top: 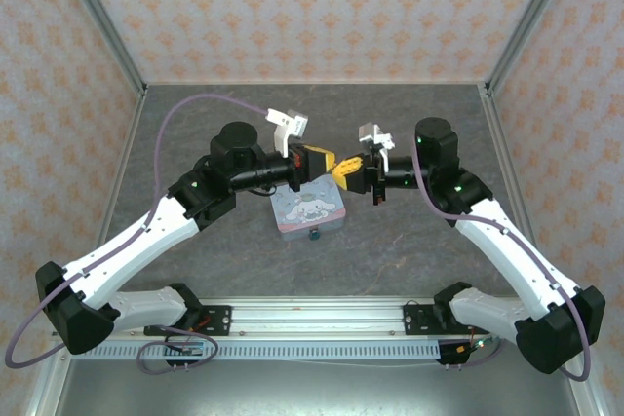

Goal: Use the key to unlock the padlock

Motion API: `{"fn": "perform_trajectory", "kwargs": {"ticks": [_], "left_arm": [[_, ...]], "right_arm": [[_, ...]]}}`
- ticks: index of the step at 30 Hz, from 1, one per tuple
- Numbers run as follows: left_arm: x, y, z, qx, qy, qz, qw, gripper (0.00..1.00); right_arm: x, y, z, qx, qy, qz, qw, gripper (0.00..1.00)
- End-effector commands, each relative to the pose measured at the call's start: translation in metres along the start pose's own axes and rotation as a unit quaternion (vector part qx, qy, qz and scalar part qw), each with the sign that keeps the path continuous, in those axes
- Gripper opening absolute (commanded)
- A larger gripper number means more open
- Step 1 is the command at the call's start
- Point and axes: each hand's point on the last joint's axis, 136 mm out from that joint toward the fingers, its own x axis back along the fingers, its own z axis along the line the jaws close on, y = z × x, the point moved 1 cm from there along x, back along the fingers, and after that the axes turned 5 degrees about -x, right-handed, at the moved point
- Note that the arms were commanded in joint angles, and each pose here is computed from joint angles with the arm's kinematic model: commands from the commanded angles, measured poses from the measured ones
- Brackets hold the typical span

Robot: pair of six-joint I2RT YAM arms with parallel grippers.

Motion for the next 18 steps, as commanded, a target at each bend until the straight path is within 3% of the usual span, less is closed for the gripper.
{"fn": "perform_trajectory", "kwargs": {"ticks": [1, 10, 13, 18], "left_arm": [[0.009, 0.012, -0.016, -0.031, -0.025, -0.025, 0.999, 0.0], [0.017, 0.007, -0.02, -0.066, -0.028, -0.02, 0.997, 0.0], [0.019, 0.005, -0.022, -0.082, -0.033, -0.019, 0.996, 0.0], [0.019, 0.004, -0.024, -0.096, -0.039, -0.015, 0.995, 0.0]], "right_arm": [[0.006, 0.0, 0.001, 0.026, -0.021, -0.002, 0.999, 0.19], [0.018, -0.009, 0.004, 0.104, -0.062, 0.007, 0.993, 0.5], [0.02, -0.004, 0.006, 0.121, -0.066, -0.009, 0.99, 0.56], [0.016, 0.007, 0.008, 0.117, -0.05, -0.02, 0.992, 0.57]]}}
